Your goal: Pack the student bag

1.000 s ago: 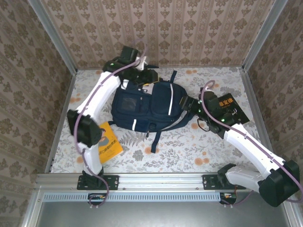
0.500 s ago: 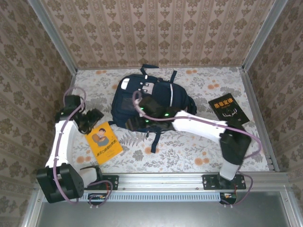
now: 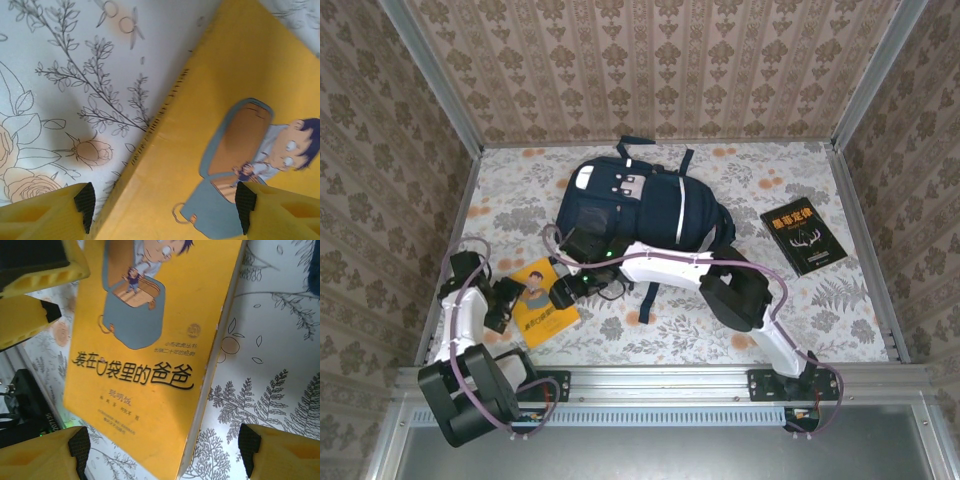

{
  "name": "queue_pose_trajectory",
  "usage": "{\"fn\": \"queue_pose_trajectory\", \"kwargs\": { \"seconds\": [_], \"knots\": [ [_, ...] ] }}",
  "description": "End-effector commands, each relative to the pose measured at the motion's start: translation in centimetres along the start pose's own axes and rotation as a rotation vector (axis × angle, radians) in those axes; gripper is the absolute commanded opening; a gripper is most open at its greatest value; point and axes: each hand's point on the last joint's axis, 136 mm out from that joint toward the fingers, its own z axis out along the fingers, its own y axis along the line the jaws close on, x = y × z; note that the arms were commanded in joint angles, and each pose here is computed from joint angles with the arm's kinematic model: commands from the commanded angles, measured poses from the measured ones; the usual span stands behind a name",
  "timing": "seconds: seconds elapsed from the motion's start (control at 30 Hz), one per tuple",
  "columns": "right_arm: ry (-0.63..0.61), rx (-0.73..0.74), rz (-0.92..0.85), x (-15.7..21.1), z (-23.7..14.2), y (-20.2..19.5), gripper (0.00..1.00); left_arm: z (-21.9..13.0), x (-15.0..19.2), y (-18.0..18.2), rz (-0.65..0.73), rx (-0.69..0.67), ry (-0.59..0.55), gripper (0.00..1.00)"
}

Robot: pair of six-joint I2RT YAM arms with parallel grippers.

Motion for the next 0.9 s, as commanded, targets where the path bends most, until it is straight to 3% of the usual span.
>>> {"fn": "queue_pose_trajectory", "kwargs": {
  "seconds": [0.0,0.13,0.33,0.57,0.7,0.87],
  "knots": [
    [0.063,-0.015,0.028,0.5,1.1,-0.1,0.80,1.2,-0.2,-0.6,-0.045,0.046,0.007,0.76],
    [0.105,-0.015,0.053,0.8,2.8,-0.5,0.78,2.5,0.8,-1.3,-0.075,0.118,0.059,0.73],
    [0.137,-0.034,0.087,0.9,4.2,-0.5,0.65,3.0,1.6,-1.5,-0.093,0.163,0.082,0.70],
    [0.113,-0.111,0.093,-0.6,2.4,2.1,0.47,3.0,2.5,-2.0,-0.102,0.198,0.112,0.69],
    [0.119,-0.214,0.135,-1.3,1.5,4.0,0.45,2.9,2.7,-2.2,-0.100,0.213,0.114,0.69],
    [0.115,-0.199,0.165,-1.4,1.5,3.1,0.46,3.2,3.1,-2.1,-0.095,0.215,0.129,0.69]
  ]
}}
